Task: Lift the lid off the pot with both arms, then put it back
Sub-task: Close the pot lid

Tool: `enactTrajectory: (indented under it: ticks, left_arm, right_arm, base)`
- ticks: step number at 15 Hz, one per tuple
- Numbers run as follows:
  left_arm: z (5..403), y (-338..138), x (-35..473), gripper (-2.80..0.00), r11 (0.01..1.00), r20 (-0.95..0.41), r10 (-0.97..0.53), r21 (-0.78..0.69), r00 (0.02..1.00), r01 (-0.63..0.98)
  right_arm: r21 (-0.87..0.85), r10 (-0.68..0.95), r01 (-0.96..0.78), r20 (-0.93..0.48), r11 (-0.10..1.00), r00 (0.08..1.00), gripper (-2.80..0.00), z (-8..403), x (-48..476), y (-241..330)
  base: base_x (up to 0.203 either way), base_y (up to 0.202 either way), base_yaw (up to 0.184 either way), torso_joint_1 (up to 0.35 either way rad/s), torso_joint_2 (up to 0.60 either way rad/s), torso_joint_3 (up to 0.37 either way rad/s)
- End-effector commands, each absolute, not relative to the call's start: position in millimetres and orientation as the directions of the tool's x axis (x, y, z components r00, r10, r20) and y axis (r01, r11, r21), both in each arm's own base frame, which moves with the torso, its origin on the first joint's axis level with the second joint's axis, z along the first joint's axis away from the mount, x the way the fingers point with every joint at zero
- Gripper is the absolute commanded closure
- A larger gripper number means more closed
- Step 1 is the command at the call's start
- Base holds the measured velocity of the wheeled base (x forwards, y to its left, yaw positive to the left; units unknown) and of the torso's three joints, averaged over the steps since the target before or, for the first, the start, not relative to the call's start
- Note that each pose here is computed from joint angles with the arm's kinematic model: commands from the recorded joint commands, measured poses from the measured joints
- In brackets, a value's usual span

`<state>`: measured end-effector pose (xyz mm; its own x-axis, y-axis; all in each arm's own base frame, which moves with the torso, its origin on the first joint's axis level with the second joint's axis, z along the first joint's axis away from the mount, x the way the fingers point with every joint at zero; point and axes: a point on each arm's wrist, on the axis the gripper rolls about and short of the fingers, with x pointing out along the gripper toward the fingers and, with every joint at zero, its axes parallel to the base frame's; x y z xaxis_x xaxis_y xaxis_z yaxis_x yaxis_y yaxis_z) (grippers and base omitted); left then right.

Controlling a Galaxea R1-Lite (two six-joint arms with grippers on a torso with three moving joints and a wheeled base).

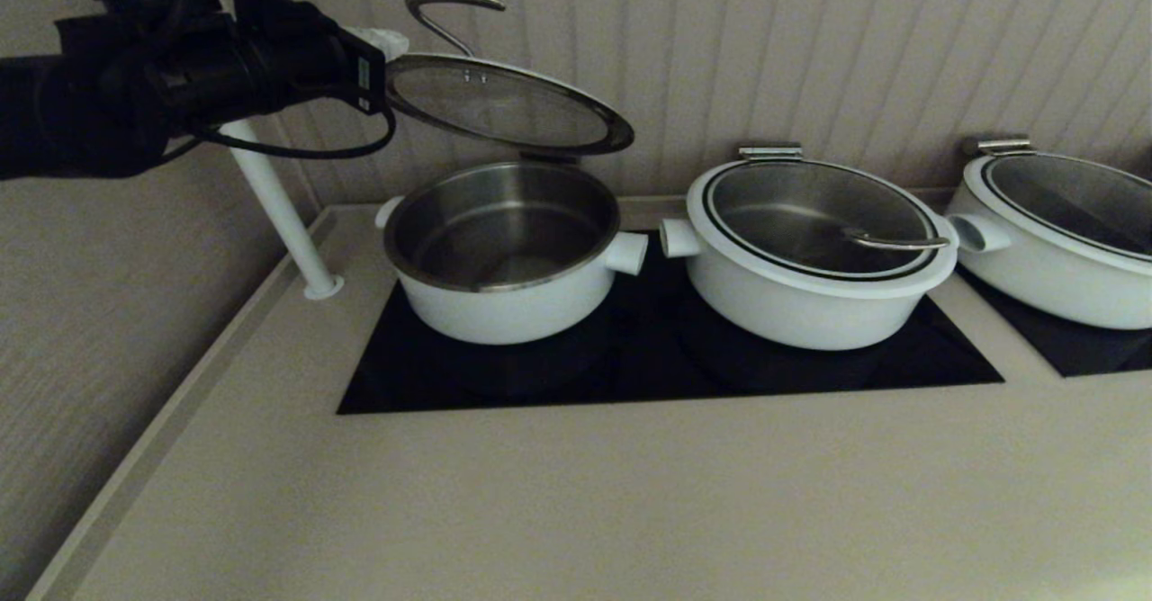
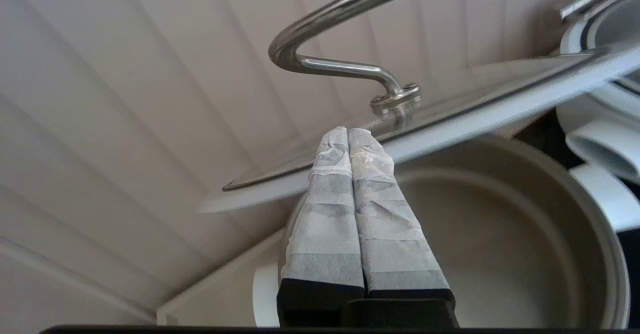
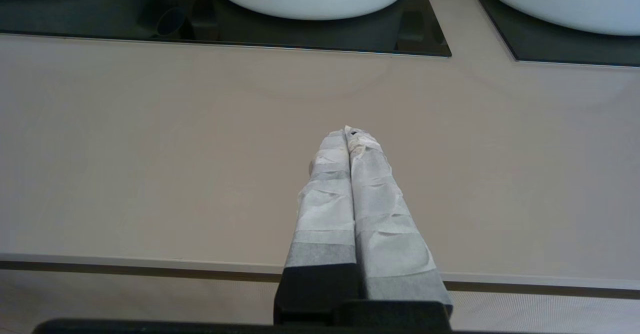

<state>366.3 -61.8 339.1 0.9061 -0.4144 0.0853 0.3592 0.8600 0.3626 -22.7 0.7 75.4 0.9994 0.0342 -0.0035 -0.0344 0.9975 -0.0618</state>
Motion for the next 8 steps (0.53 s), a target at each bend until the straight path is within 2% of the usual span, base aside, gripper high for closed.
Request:
enactTrajectory:
  ticks: [1,8]
  left_arm:
    - [334,-61,362,0.0,0.859,0.086,-0.416,0.364,0.905,0.36]
    - [324,-60,353,0.0,0.857,0.052,-0.416,0.355,0.908,0.372]
  right_arm:
    - [-0.063,0.035,-0.035,-0.003,0.997,0.999,0.0,75,-23,1]
    - [-0.063,0.035,-0.035,-0.003,0.997,0.999,0.0,75,-23,1]
  base:
    - [0.0,0.0,0.0,0.0,0.0,0.0]
    - [0.0,0.0,0.0,0.0,0.0,0.0]
